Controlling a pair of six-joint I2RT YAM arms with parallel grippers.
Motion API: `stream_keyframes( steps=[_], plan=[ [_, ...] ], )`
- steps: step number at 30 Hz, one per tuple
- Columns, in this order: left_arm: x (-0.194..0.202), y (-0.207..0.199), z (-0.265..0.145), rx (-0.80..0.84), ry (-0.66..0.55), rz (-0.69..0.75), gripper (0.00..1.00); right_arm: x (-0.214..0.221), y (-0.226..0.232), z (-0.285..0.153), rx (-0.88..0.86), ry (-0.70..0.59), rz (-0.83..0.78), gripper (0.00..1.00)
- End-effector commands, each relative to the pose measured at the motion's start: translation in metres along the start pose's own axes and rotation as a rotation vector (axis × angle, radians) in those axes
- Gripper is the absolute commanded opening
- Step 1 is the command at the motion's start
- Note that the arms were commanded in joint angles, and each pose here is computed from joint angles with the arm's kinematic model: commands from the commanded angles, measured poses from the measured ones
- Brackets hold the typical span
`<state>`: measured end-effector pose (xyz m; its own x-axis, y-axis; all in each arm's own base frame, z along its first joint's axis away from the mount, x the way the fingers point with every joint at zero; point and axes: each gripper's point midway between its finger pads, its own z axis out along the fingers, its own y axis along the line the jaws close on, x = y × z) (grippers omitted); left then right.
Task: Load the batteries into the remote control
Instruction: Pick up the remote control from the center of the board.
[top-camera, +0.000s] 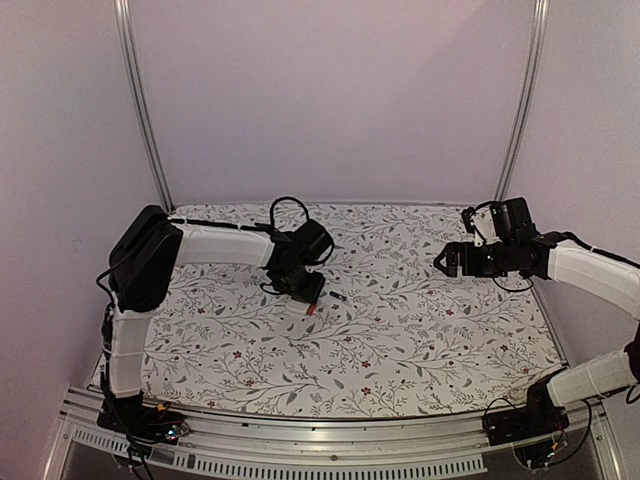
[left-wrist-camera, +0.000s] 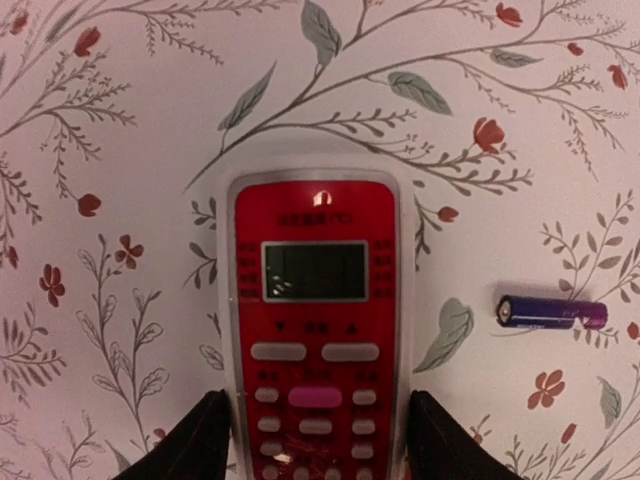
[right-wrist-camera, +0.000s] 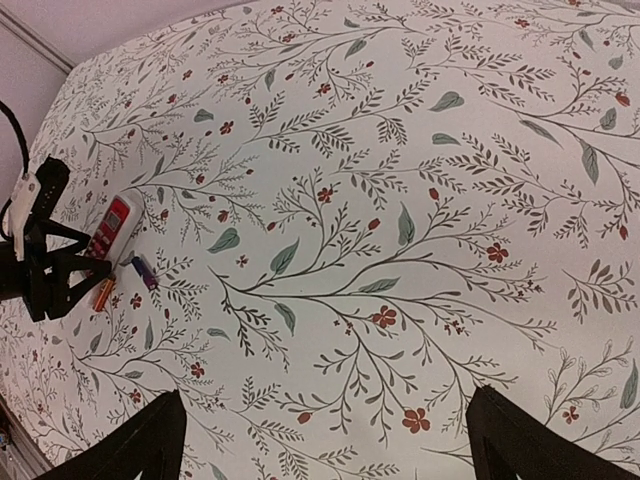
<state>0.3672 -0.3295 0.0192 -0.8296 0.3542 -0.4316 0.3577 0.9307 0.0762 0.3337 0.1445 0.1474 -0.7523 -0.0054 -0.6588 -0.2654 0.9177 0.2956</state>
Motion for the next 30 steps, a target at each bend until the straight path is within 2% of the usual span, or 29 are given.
stream_keyframes(
  steps=[1, 9, 11, 14, 17, 24, 30],
  plan=[
    [0.0, 0.019, 0.007, -0.042, 0.025, -0.051, 0.58, 0.003, 0.0, -0.004, 0.008, 0.006, -0.014, 0.99],
    [0.011, 0.056, 0.009, -0.07, 0.049, -0.079, 0.54, 0.004, 0.0, -0.003, 0.009, 0.012, -0.015, 0.99],
    [0.015, 0.061, 0.007, -0.051, 0.055, -0.08, 0.58, 0.004, 0.001, -0.002, 0.003, 0.013, -0.015, 0.99],
    [0.023, 0.067, 0.004, -0.058, 0.063, -0.068, 0.73, 0.003, 0.003, -0.001, -0.01, 0.019, -0.008, 0.99],
    [0.031, 0.071, 0.003, -0.064, 0.078, -0.066, 0.76, 0.003, 0.007, 0.0, -0.029, 0.029, -0.009, 0.99],
    [0.047, 0.073, 0.0, -0.044, 0.103, -0.075, 0.67, -0.001, 0.018, -0.005, -0.083, 0.022, -0.024, 0.99],
    [0.034, 0.07, -0.019, 0.015, 0.061, -0.05, 0.51, -0.001, 0.032, -0.012, -0.144, 0.014, -0.051, 0.99]
  ],
)
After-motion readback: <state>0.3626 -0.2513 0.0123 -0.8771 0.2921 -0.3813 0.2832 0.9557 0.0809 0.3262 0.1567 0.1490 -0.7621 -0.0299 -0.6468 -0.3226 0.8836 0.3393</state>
